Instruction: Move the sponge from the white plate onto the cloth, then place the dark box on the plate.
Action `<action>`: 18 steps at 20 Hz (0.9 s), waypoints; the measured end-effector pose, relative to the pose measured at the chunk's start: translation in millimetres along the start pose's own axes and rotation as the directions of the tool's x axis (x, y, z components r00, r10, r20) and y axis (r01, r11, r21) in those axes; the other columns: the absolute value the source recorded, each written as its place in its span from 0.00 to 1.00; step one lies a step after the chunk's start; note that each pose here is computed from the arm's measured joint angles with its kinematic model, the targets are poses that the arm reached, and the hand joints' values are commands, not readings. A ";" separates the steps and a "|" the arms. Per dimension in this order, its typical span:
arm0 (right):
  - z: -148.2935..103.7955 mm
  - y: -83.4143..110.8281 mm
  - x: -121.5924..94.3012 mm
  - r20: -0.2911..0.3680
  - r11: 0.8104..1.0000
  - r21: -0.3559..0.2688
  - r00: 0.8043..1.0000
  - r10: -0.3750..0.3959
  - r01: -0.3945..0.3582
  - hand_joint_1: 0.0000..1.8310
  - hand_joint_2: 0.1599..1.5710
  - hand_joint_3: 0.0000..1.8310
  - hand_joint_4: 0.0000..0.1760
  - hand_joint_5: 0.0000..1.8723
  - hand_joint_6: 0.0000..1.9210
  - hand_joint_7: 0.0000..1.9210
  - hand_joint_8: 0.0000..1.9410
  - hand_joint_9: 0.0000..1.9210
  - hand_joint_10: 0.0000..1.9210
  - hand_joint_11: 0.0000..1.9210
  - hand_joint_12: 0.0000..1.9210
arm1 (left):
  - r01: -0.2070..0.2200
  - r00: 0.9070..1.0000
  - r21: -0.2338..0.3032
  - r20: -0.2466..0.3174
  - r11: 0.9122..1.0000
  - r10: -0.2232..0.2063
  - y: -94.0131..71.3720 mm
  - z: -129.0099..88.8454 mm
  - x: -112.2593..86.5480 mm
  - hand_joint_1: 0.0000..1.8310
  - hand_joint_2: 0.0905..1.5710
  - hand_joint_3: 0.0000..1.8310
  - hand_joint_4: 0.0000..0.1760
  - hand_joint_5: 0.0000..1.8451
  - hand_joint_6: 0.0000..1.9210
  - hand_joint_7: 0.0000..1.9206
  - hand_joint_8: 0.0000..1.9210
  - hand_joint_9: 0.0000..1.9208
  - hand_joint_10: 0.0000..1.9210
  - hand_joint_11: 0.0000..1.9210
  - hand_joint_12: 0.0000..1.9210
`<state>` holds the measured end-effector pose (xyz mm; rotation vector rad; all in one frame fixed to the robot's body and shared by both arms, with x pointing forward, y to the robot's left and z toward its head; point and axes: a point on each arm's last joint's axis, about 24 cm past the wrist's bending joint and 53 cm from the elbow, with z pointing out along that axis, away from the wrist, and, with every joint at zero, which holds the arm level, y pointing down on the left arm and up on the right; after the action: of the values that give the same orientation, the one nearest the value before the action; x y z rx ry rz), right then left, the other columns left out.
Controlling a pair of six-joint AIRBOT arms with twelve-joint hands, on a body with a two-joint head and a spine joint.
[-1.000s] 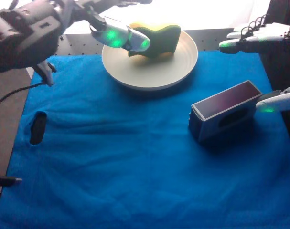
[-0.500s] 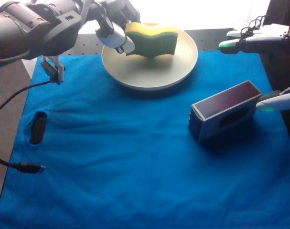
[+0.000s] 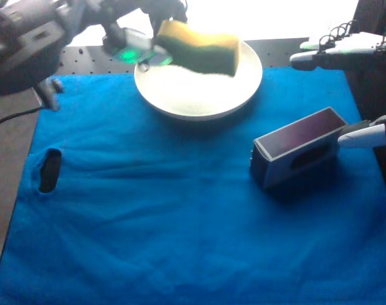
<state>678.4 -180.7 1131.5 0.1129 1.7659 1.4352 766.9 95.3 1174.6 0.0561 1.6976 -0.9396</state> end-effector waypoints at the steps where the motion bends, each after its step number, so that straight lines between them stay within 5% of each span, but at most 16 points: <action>1: 0.7 1.3 1.6 0.001 1.000 -0.004 1.000 0.008 -0.008 0.54 0.59 0.00 0.60 0.16 0.00 0.10 0.00 0.05 0.00 0.02 0.01 | -0.032 0.999 0.030 -0.017 0.999 0.032 -7.0 -12.9 5.0 0.66 0.74 0.00 0.00 0.48 0.50 0.43 0.74 0.30 0.56 0.01 0.82; 5: 2.8 6.4 13.0 -0.019 1.000 -0.016 1.000 0.024 -0.025 0.54 0.59 0.00 0.60 0.16 0.00 0.10 0.00 0.05 0.00 0.02 0.01 | -0.054 0.992 0.095 -0.109 0.994 0.064 -16.5 -89.5 35.0 0.66 0.74 0.00 0.00 0.48 0.50 0.43 0.74 0.30 0.56 0.01 0.82; 10: 0.0 7.1 5.8 -0.004 1.000 -0.013 1.000 0.022 -0.022 0.54 0.59 0.00 0.60 0.16 0.00 0.10 0.00 0.05 0.00 0.02 0.01 | -0.070 0.980 0.037 -0.186 0.997 0.075 2.4 -132.9 48.4 0.66 0.74 0.00 0.00 0.48 0.50 0.43 0.74 0.30 0.56 0.01 0.82; 11: 0.5 4.8 4.8 -0.004 1.000 -0.010 1.000 0.015 -0.015 0.54 0.59 0.00 0.60 0.16 0.00 0.10 0.00 0.05 0.00 0.02 0.01 | -0.043 0.961 -0.008 -0.274 0.999 0.039 14.1 -130.5 90.8 0.66 0.74 0.00 0.00 0.48 0.50 0.43 0.74 0.30 0.56 0.01 0.82; 12: 1.9 -8.7 -5.1 0.009 1.000 0.014 1.000 0.004 -0.004 0.34 0.56 0.00 0.69 0.09 0.00 0.08 0.00 0.05 0.00 0.04 0.02 | -0.012 0.978 0.032 -0.206 0.999 0.019 0.4 -138.9 68.5 0.47 0.58 0.00 0.61 0.10 0.12 0.09 0.21 0.07 0.18 0.05 0.37; 13: 1.9 -8.7 -5.1 0.009 1.000 0.014 1.000 0.004 -0.004 0.34 0.56 0.00 0.69 0.09 0.00 0.08 0.00 0.05 0.00 0.04 0.02 | -0.014 0.979 0.034 -0.205 0.999 0.020 0.1 -139.1 67.8 0.47 0.58 0.00 0.61 0.10 0.12 0.09 0.21 0.07 0.18 0.05 0.37; 14: 2.0 -9.4 -5.1 0.010 1.000 0.017 1.000 0.005 -0.005 0.33 0.55 0.00 0.72 0.08 0.00 0.07 0.00 0.05 0.00 0.04 0.03 | -0.018 0.979 0.038 -0.200 0.999 0.026 -2.1 -139.9 66.8 0.43 0.53 0.00 0.92 0.02 0.03 0.02 0.04 0.01 0.04 0.01 0.13; 16: 2.0 -9.5 -5.1 0.010 1.000 0.018 1.000 0.005 -0.005 0.32 0.55 0.00 0.71 0.07 0.00 0.06 0.00 0.05 0.00 0.04 0.03 | -0.017 0.981 0.050 -0.193 0.999 0.026 -5.8 -140.7 64.7 0.41 0.52 0.00 1.00 0.00 0.00 0.00 0.00 0.00 0.00 0.01 0.01; 18: 2.0 -9.6 -5.0 0.010 1.000 0.018 1.000 0.004 -0.004 0.32 0.54 0.00 0.87 0.07 0.00 0.06 0.00 0.05 0.00 0.05 0.03 | -0.014 0.983 0.054 -0.182 0.998 0.023 -7.0 -140.3 61.8 0.42 0.52 0.00 1.00 0.00 0.00 0.00 0.00 0.00 0.00 0.00 0.00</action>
<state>686.9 -185.3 1126.1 0.1329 1.7721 1.4200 629.4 149.4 1132.9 0.1981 1.8378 -0.9898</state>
